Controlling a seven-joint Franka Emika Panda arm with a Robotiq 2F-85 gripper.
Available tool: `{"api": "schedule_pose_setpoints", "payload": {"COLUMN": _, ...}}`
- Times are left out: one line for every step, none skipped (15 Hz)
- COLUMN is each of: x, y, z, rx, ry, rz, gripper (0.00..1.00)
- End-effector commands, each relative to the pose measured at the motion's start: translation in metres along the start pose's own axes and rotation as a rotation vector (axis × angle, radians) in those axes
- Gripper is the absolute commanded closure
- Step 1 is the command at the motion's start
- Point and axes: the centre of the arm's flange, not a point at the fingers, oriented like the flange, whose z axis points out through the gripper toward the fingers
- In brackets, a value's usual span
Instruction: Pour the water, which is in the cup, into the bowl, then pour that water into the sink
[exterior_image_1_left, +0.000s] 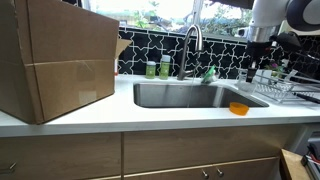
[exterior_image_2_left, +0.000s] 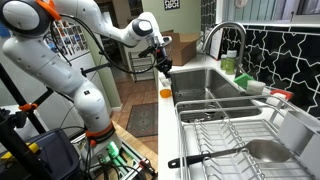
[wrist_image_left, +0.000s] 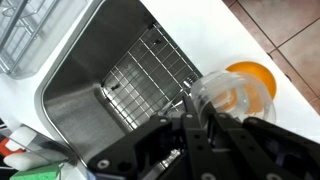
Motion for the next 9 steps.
{"api": "schedule_pose_setpoints", "payload": {"x": 0.004, "y": -0.013, "z": 0.012, "rx": -0.118, "ry": -0.045, "rz": -0.012, "gripper": 0.97}}
{"api": "schedule_pose_setpoints", "payload": {"x": 0.006, "y": -0.018, "z": 0.014, "rx": -0.137, "ry": -0.048, "rz": -0.019, "gripper": 0.97}}
{"api": "schedule_pose_setpoints", "payload": {"x": 0.008, "y": -0.021, "z": 0.016, "rx": -0.152, "ry": -0.051, "rz": -0.024, "gripper": 0.97}}
{"api": "schedule_pose_setpoints", "payload": {"x": 0.009, "y": -0.024, "z": 0.018, "rx": -0.167, "ry": -0.054, "rz": -0.030, "gripper": 0.97}}
{"api": "schedule_pose_setpoints", "payload": {"x": 0.011, "y": -0.028, "z": 0.020, "rx": -0.184, "ry": -0.061, "rz": -0.032, "gripper": 0.97}}
{"api": "schedule_pose_setpoints", "payload": {"x": 0.013, "y": -0.032, "z": 0.022, "rx": -0.215, "ry": -0.067, "rz": -0.038, "gripper": 0.97}}
{"api": "schedule_pose_setpoints", "payload": {"x": 0.015, "y": -0.035, "z": 0.025, "rx": -0.255, "ry": -0.061, "rz": -0.043, "gripper": 0.97}}
{"api": "schedule_pose_setpoints", "payload": {"x": 0.017, "y": -0.037, "z": 0.027, "rx": -0.267, "ry": -0.050, "rz": -0.048, "gripper": 0.97}}
{"api": "schedule_pose_setpoints", "payload": {"x": 0.019, "y": -0.036, "z": 0.027, "rx": -0.275, "ry": -0.034, "rz": -0.038, "gripper": 0.97}}
